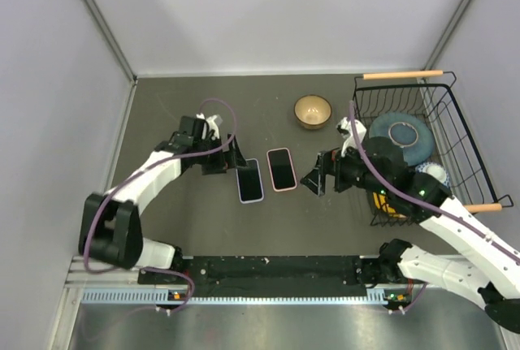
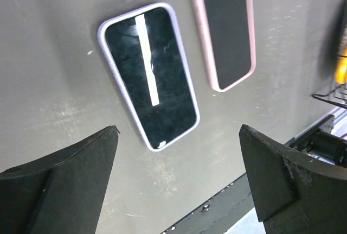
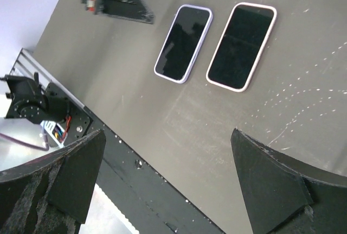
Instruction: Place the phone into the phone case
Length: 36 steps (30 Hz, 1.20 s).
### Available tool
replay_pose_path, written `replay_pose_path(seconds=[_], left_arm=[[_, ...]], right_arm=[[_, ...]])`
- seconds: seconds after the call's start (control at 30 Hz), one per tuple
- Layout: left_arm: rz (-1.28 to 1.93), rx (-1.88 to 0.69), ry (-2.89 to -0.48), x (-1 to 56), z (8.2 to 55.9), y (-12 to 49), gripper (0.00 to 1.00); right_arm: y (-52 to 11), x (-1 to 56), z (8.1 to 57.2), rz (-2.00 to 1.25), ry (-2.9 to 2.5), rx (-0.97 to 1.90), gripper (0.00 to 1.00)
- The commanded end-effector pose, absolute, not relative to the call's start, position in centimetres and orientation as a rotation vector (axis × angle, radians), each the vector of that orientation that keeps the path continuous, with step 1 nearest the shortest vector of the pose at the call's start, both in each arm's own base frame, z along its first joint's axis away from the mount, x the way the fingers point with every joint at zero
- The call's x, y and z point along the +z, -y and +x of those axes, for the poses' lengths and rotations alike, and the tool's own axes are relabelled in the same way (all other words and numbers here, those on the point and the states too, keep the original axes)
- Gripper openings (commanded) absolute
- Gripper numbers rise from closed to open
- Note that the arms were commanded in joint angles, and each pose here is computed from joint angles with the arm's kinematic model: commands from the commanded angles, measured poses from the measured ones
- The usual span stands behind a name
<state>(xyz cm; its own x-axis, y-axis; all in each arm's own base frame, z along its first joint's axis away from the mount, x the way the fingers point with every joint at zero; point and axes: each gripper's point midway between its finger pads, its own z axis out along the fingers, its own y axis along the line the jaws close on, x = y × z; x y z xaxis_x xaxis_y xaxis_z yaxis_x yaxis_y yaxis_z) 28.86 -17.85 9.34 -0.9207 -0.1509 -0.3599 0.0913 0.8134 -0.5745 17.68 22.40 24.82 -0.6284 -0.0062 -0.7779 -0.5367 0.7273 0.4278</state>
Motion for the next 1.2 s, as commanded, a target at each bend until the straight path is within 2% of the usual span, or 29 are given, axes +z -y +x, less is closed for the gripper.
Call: replay_pose_path(seconds=[0.0, 0.23, 0.4, 0.7, 1.17], left_arm=[[0.148, -0.926, -2.357, 17.3, 28.4, 18.4, 0.99], [0.398, -1.096, -1.928, 28.3, 22.2, 19.2, 0.99], [0.487, -1.099, -1.636, 33.0, 18.0, 18.5, 0.99], [0.51, -1.069, -1.571, 33.4, 16.1, 17.8, 0.99], [0.522, -1.102, -1.546, 33.9, 15.5, 18.1, 0.99]], right_arm=[[-20.9, 29.1, 18.0, -0.354, -2.005, 0.809, 0.99], [-19.9, 30.9, 17.5, -0.318, -1.939, 0.824, 0.99], [-19.7, 32.2, 16.9, -0.301, -1.893, 0.873, 0.99], [-18.6, 34.0, 16.2, -0.268, -1.786, 0.911, 0.99], [-19.5, 33.3, 15.8, -0.299, -1.795, 0.96, 0.99]])
